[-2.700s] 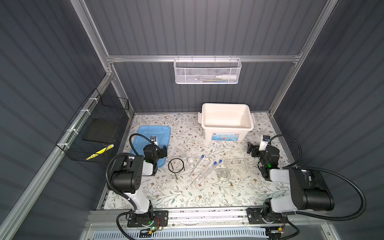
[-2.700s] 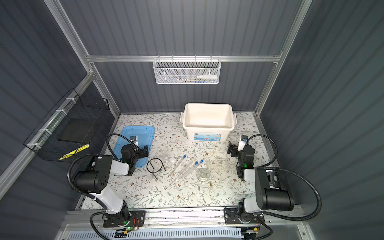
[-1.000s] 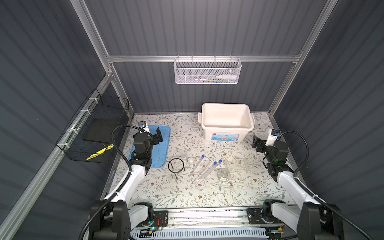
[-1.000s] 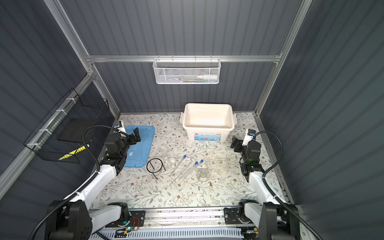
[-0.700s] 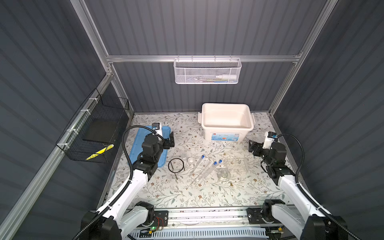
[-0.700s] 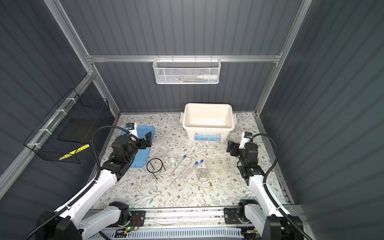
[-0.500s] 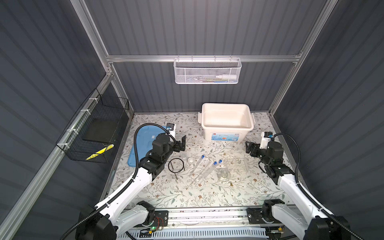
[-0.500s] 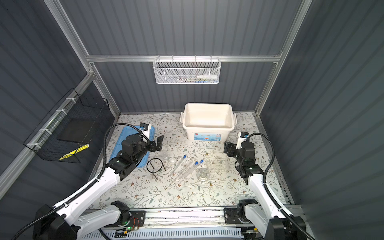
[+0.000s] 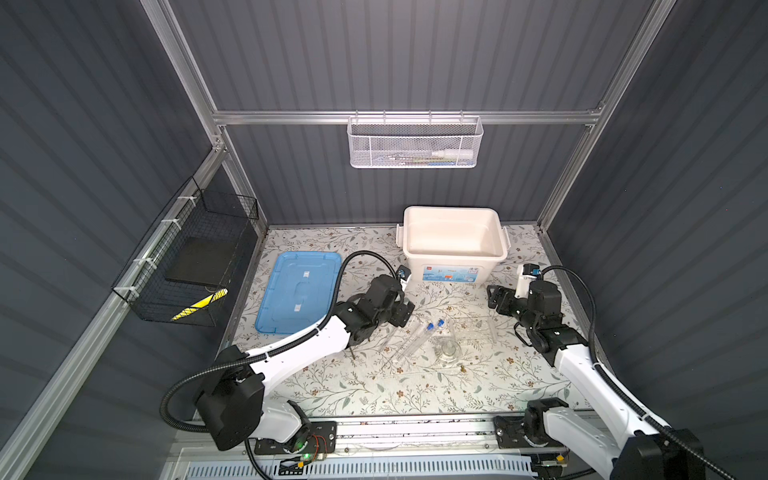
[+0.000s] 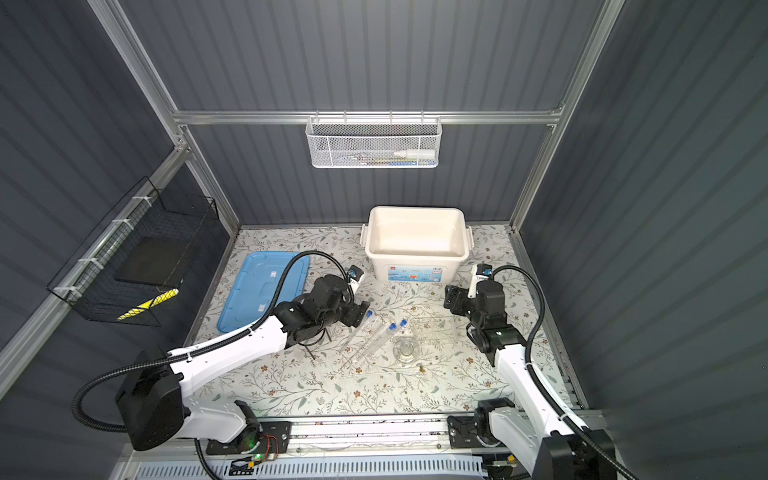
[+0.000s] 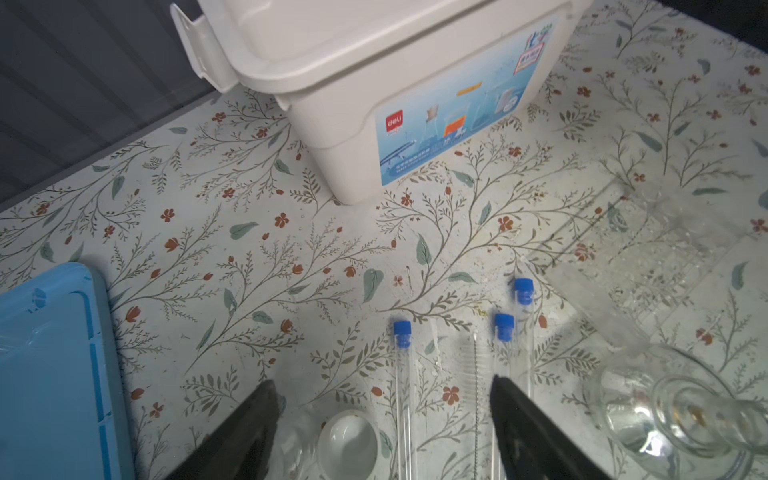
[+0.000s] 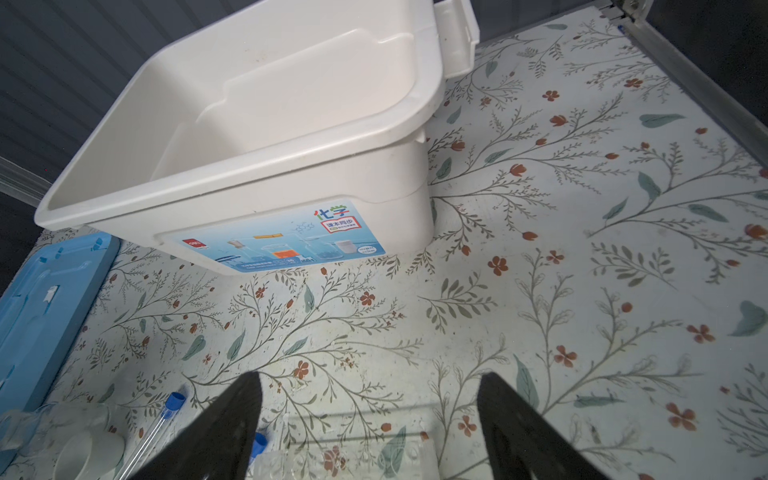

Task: Organize the chemistry lab equipment

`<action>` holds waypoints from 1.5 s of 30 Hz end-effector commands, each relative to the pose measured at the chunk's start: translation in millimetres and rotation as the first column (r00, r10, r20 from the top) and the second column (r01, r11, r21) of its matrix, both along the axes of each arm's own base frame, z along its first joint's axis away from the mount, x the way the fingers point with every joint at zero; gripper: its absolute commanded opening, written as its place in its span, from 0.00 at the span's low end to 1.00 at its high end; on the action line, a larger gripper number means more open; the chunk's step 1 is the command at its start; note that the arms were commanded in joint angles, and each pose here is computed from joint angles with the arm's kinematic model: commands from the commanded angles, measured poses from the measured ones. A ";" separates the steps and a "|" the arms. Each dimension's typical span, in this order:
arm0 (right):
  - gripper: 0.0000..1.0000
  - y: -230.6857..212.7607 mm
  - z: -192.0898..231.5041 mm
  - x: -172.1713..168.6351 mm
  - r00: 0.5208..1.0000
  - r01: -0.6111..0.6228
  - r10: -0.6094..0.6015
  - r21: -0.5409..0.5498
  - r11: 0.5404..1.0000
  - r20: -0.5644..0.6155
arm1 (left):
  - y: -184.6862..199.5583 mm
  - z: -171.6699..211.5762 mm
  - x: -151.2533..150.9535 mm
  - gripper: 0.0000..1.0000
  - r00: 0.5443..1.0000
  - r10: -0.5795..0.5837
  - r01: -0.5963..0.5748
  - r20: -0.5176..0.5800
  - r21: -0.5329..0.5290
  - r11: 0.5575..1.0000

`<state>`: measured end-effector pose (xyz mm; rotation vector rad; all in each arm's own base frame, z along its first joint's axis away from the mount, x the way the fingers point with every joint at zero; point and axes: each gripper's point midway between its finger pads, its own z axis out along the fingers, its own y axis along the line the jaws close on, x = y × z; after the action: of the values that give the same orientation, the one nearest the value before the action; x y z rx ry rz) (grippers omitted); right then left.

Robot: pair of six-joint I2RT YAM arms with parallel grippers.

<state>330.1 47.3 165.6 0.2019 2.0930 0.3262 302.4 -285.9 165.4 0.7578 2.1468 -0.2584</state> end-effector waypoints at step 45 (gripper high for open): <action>0.82 10.7 -13.8 7.6 0.996 0.001 -0.003 -0.024 1.000 -0.084 | 11.1 -108.7 -41.8 0.47 0.929 0.155 -0.099 -0.337 0.176 0.979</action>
<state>334.8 58.5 143.7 0.2006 2.1880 0.3108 268.6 -283.2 68.9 0.6960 2.5214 -0.2089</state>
